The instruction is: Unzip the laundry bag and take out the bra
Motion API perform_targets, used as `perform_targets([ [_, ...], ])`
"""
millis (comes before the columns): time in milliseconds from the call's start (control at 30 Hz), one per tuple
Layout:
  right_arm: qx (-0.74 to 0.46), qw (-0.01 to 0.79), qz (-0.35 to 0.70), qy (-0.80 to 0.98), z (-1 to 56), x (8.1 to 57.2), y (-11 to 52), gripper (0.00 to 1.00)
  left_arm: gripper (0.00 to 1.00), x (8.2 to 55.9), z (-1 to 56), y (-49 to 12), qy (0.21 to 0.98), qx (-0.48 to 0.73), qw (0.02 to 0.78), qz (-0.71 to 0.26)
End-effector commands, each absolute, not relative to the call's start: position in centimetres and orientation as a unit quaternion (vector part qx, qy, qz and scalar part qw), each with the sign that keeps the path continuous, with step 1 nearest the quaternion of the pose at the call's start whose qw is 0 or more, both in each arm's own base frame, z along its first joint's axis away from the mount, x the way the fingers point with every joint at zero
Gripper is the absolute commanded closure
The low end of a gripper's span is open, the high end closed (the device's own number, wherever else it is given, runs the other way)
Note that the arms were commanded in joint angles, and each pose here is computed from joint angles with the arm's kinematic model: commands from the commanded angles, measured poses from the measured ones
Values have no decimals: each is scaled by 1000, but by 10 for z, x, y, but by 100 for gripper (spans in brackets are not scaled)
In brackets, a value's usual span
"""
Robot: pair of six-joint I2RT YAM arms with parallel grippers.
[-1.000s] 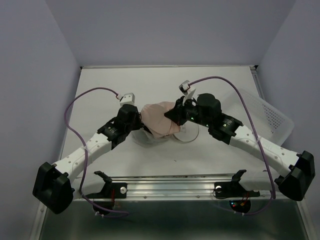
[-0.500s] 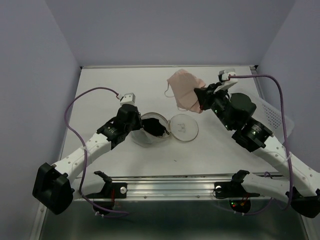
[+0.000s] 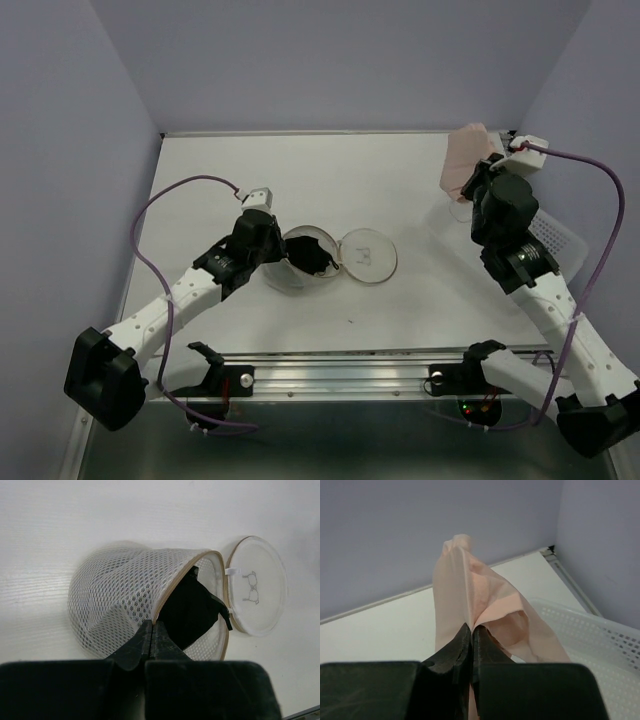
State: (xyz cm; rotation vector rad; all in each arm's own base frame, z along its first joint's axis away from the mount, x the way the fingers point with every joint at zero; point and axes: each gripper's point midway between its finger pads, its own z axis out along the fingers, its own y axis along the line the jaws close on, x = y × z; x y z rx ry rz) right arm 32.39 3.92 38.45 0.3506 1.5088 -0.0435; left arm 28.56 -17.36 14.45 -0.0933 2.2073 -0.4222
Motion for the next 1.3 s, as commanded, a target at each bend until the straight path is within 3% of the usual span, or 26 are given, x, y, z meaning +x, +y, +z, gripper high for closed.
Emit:
perform_targets([
  [0,217,699,-8,682,356,346,6,99,100,286,156,-173,873,-30,452,-182],
  [333,319,650,91,684,294,367,-56,99,100,286,160,-176,869,-25,456,-192],
  [633,412,629,34,658,269,335,-92,99,100,287,157,-179,871,-19,451,-193],
  [1100,346,595,149,710,218,365,-47,99,100,285,161,-177,868,-21,456,-195],
  [1267,363,580,121,719,179,360,-57,99,100,285,163,-178,867,-19,456,-198],
])
